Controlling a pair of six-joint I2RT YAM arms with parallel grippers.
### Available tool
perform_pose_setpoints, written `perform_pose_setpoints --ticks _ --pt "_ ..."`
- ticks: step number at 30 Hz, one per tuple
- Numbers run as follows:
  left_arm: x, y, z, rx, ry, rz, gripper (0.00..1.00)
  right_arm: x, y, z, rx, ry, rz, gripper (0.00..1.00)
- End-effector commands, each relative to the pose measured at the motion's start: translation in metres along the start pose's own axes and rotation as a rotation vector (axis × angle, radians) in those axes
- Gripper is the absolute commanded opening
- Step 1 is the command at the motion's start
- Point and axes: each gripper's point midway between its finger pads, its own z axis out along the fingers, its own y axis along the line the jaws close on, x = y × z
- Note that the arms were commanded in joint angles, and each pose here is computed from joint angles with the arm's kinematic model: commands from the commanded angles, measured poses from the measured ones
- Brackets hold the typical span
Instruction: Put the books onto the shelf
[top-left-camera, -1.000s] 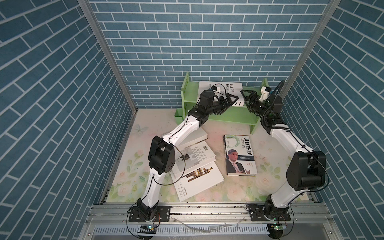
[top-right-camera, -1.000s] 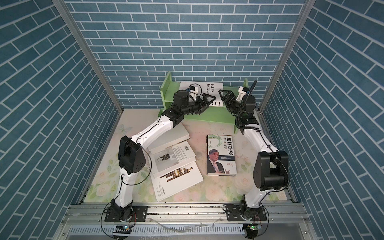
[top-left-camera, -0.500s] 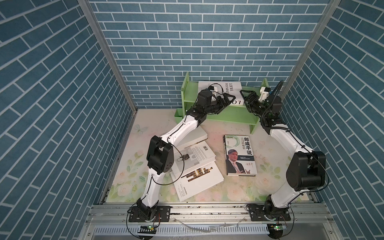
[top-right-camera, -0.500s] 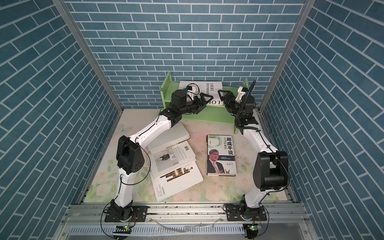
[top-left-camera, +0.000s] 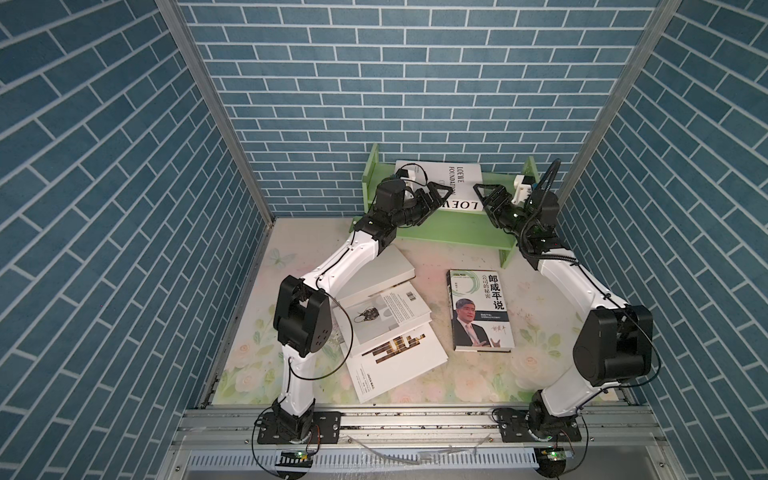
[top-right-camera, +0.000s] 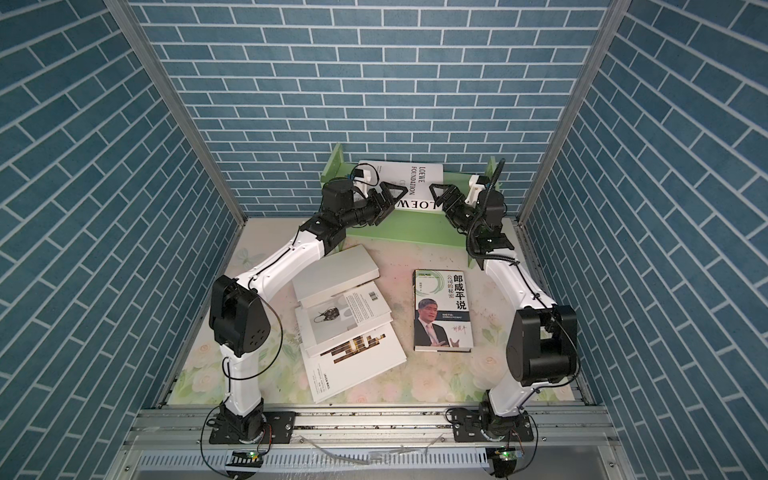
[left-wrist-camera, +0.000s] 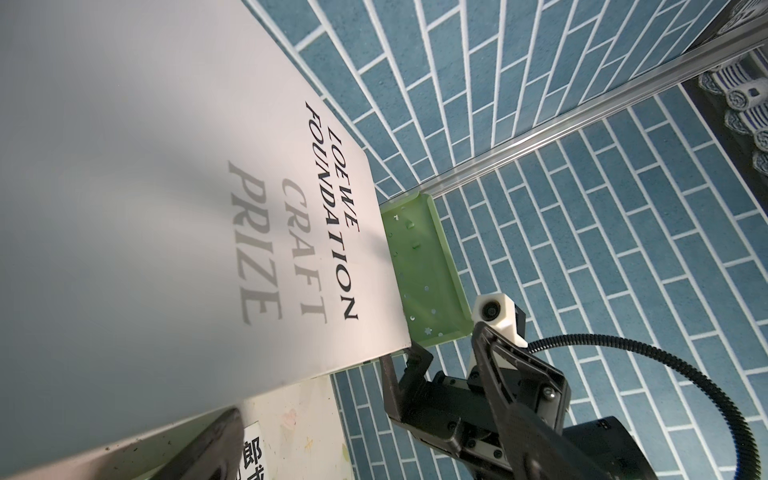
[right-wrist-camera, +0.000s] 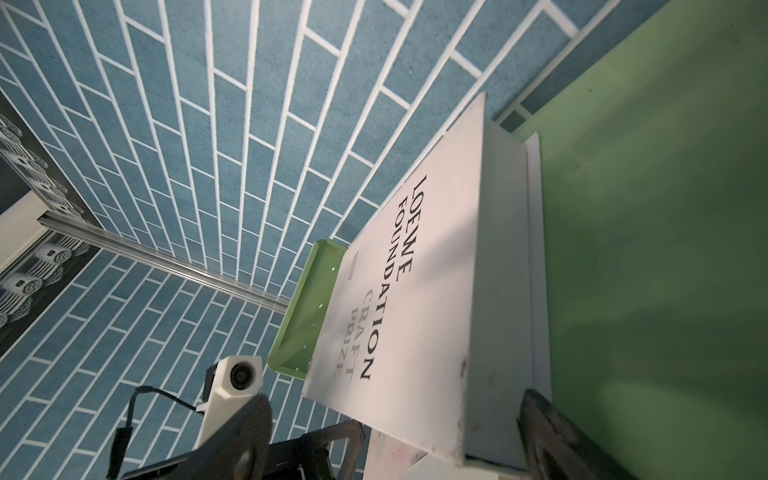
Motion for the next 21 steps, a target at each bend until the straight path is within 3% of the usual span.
perform_pose_setpoints --ticks 1,21 --pt "-0.006 -0.008 -0.009 0.006 -0.025 0.047 1.00 -0.004 0.015 -0.010 -0.003 -0.016 -0.061 0.93" --pt "-0.021 -0.003 -0.004 -0.004 -0.043 0.066 1.00 -0.003 0.015 -0.010 0.000 -0.005 -0.062 0.93"
